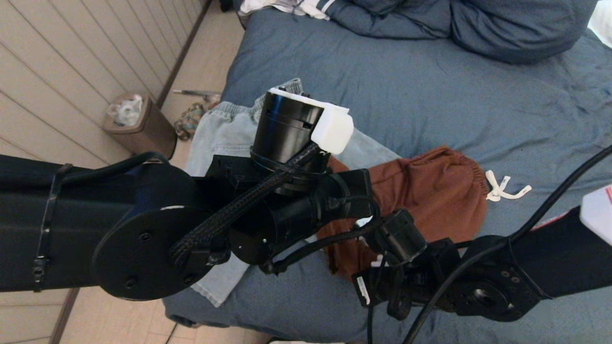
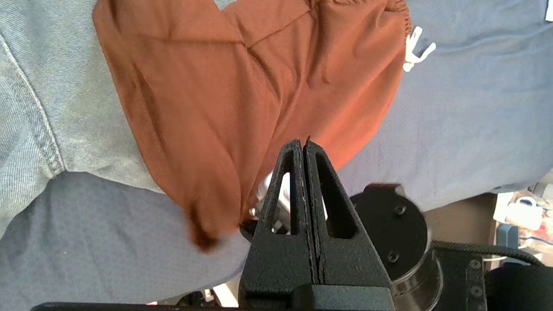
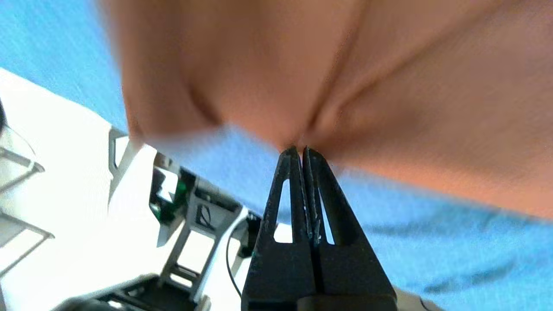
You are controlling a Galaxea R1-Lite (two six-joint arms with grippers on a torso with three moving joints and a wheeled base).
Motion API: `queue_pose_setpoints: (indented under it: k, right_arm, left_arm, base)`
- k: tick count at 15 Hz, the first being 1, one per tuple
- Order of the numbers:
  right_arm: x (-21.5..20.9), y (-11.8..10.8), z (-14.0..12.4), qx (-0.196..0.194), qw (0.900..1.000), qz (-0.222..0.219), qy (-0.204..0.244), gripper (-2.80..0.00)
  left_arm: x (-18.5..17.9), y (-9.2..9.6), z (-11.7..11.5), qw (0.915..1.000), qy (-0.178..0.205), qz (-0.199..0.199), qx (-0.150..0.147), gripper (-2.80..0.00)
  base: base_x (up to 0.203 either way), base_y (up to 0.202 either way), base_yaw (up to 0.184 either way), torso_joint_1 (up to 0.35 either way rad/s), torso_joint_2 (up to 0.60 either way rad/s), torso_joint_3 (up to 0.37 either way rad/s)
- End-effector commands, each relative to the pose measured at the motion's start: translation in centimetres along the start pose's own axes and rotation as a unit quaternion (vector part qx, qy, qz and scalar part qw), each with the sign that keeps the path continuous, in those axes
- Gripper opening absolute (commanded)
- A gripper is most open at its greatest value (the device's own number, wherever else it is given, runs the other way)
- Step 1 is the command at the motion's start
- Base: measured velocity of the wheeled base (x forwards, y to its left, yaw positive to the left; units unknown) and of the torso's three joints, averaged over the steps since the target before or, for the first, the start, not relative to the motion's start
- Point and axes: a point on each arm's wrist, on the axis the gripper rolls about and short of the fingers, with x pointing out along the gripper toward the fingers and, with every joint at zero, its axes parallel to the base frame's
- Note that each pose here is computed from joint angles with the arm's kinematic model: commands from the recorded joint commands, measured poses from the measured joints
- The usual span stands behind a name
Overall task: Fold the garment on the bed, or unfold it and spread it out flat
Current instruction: Unford the brown shorts
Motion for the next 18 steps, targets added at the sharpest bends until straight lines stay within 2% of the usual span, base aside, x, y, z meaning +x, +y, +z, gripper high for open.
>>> queue_pose_setpoints:
  k: [1,3,6,8,11,12,15,18]
  right_arm:
    - [-0.6,-0.3,0.0,0.003,1.0,-0.001,-0.006,-2.8]
    - [-2.3,-1.2,0.9,0.017,0.999,-0.003,-0.035,-2.8]
    - [-5.5,-5.7,2.9,0.071,0.992,-0.043,-0.098,-2.8]
    - [-7.4,-9.9,3.8,0.109,0.981,-0.094,-0.132,-2.8]
    - [-9.3,-16.6,4.7,0.169,0.955,-0.175,-0.166,-2.8]
    - [-9.4,-18.3,5.3,0.182,0.95,-0.183,-0.175,0.0]
    - [-8.0,-21.8,9.0,0.195,0.94,-0.184,-0.21,0.0]
    - [-4.8,-24.6,11.8,0.202,0.934,-0.192,-0.223,0.0]
  left_arm:
    - [0.0,0.0,0.0,1.0,-0.001,0.001,-0.002,-2.8]
    - [-0.2,0.0,0.2,1.0,-0.004,0.0,-0.002,-2.8]
    - [-0.5,0.0,0.4,1.0,-0.005,-0.001,-0.003,-2.8]
    - [-0.3,0.0,0.3,1.0,-0.004,0.001,-0.002,-2.8]
    - [0.5,0.7,0.2,0.9999,0.0,0.015,-0.001,-2.8]
    - [1.1,0.9,0.0,0.9998,0.002,0.02,-0.001,-2.8]
    - [2.2,1.9,0.3,0.9993,-0.001,0.036,-0.004,-2.8]
    - [2.9,2.6,0.3,0.9989,-0.001,0.046,-0.006,-2.8]
  base:
    - [0.0,0.0,0.0,0.0,0.0,0.0]
    - [0.0,0.0,0.0,0.0,0.0,0.0]
    - [0.0,0.0,0.0,0.0,0.0,0.0]
    - [0.0,0.0,0.0,0.0,0.0,0.0]
    - [0.0,0.0,0.0,0.0,0.0,0.0]
    - [0.0,0.0,0.0,0.0,0.0,0.0]
    - [0.0,0.0,0.0,0.0,0.0,0.0]
    - [0.0,0.0,0.0,0.0,0.0,0.0]
